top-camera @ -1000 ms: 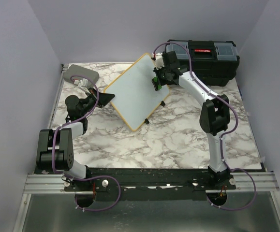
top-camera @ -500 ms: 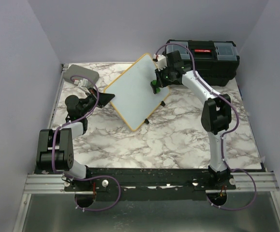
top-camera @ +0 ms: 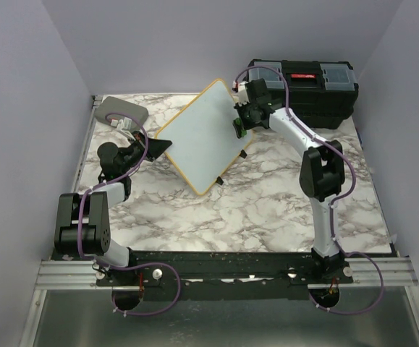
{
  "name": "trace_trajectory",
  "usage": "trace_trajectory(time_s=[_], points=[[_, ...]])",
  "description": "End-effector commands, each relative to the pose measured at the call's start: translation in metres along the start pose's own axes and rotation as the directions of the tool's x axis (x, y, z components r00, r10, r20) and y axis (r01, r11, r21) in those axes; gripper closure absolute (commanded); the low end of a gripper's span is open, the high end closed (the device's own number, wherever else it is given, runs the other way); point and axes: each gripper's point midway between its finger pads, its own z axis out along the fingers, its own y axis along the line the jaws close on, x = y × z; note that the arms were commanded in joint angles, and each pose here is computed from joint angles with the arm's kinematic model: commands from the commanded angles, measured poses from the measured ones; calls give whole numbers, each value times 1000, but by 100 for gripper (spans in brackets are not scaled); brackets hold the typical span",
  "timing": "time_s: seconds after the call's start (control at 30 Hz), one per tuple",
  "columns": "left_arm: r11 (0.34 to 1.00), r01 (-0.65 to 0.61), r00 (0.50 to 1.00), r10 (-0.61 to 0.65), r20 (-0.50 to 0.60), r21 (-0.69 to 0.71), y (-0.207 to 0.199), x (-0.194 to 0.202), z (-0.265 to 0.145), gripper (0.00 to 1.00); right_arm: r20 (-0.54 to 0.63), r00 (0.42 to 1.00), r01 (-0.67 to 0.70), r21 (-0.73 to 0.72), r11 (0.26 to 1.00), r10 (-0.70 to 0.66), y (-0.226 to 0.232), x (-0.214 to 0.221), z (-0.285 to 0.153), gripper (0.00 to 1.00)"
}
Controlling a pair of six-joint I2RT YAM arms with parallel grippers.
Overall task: Erase the whiteboard
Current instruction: Erase the whiteboard at the whiteboard stand.
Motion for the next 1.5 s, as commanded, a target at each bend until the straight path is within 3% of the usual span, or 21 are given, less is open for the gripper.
trace_trajectory(time_s=[0.0, 0.17, 0.33, 0.43, 0.53, 0.77, 0.87, 0.93, 1.03, 1.17, 1.47], points=[[995, -5, 996, 13, -85, 98, -19, 14, 0, 100, -39, 999, 10, -18, 1000, -11, -2, 25, 25, 99], [995, -4, 996, 12, -84, 95, -18, 14, 0, 100, -45, 998, 36, -340, 940, -55, 53, 34, 12, 99], [995, -6, 996, 14, -85, 98, -19, 14, 0, 100, -16, 998, 43, -464, 885, -57, 75, 29, -5, 99], [995, -5, 996, 13, -85, 96, -19, 14, 0, 100, 8, 1000, 30, -384, 923, -29, 62, 17, -2, 99], [995, -7, 996, 16, -85, 97, -20, 14, -1, 100, 12, 1000, -5, -211, 978, 7, 31, 8, 9, 99], [995, -9, 996, 17, -87, 96, -20, 14, 0, 100, 49, 997, -63, -34, 997, 65, -8, -2, 17, 99], [995, -8, 996, 16, -86, 97, -20, 14, 0, 100, 33, 998, -51, -80, 996, 54, -1, 1, 18, 99], [995, -6, 996, 15, -85, 96, -19, 14, 0, 100, 10, 1000, -27, -190, 981, 29, 18, 7, 15, 99], [995, -7, 996, 15, -85, 97, -20, 14, 0, 100, -27, 1000, 2, -365, 931, -13, 48, 22, 6, 99], [995, -6, 996, 14, -85, 97, -19, 14, 1, 100, -48, 997, 25, -474, 880, -54, 67, 36, -3, 99], [995, -6, 996, 14, -84, 98, -19, 13, 1, 100, -7, 1000, -15, -198, 980, 14, 6, 23, -10, 100]])
